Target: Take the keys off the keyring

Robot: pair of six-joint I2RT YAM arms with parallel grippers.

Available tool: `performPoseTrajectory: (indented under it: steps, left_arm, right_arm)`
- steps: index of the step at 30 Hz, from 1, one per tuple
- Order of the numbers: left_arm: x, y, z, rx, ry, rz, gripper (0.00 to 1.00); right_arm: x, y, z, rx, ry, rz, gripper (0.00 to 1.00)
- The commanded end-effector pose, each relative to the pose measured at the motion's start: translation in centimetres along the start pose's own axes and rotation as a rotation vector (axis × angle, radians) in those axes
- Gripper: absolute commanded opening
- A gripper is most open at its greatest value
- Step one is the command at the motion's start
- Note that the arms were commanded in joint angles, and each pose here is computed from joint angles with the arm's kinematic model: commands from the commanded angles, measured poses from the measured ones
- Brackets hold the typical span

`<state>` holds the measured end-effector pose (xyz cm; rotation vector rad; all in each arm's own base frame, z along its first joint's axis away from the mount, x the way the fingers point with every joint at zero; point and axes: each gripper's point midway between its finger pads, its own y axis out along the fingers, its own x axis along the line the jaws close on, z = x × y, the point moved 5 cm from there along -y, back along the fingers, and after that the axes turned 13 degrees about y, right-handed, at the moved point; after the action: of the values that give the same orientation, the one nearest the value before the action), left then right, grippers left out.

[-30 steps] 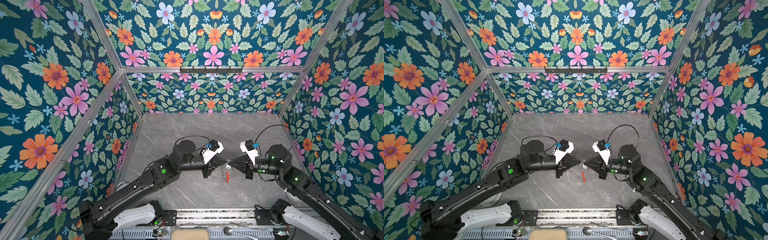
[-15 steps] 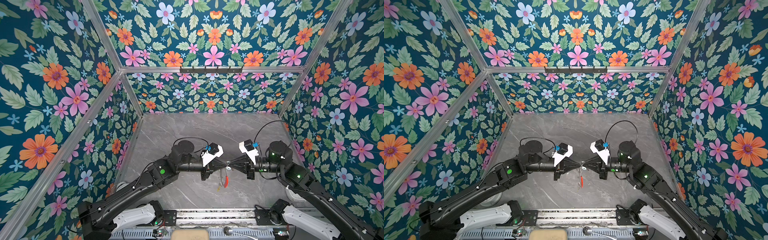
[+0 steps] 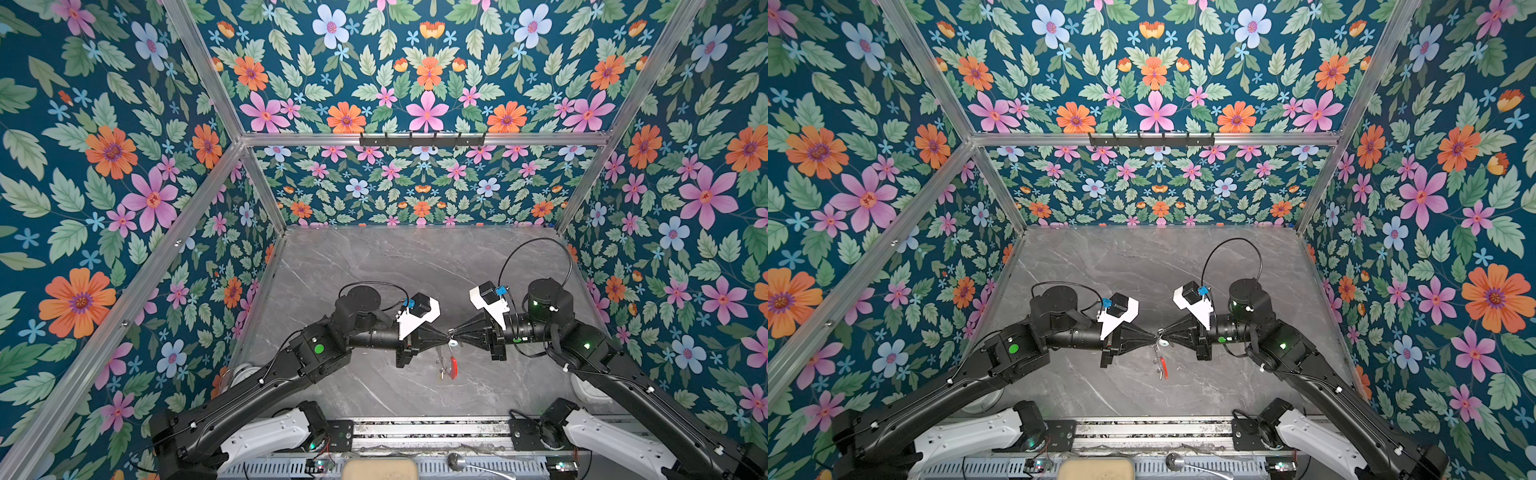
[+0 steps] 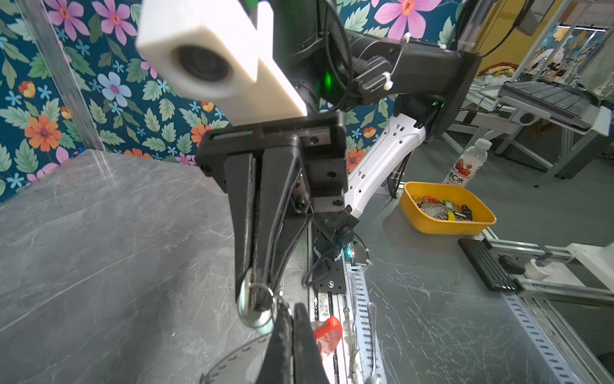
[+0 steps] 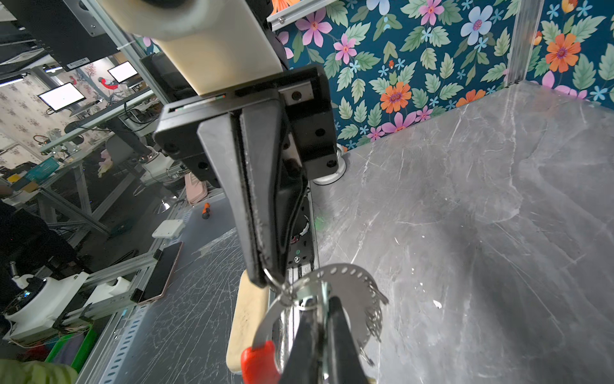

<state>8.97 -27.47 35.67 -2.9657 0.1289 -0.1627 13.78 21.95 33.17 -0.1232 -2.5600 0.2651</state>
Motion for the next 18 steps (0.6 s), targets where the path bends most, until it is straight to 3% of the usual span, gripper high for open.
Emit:
performPoseTrajectory:
  steps: [1,10,18]
  left_arm:
    - [-1.9,-0.6,-2.2,-0.113,0.047,0.133,0.0]
    - [0.2,-1.0,-2.6,-0.171,0.071,-0.063,0.0]
    - [1.4,-1.7,-2.6,-0.363,0.174,-0.224,0.0]
  right_arm:
    - [-1.3,0.1,-1.1,-0.064,-0.025,0.088,0.0]
    - [-1.2,0.2,-1.0,-0.081,0.003,0.063,0.0]
    - [-1.5,-0.1,-0.7,-0.155,0.051,0.076,0.0]
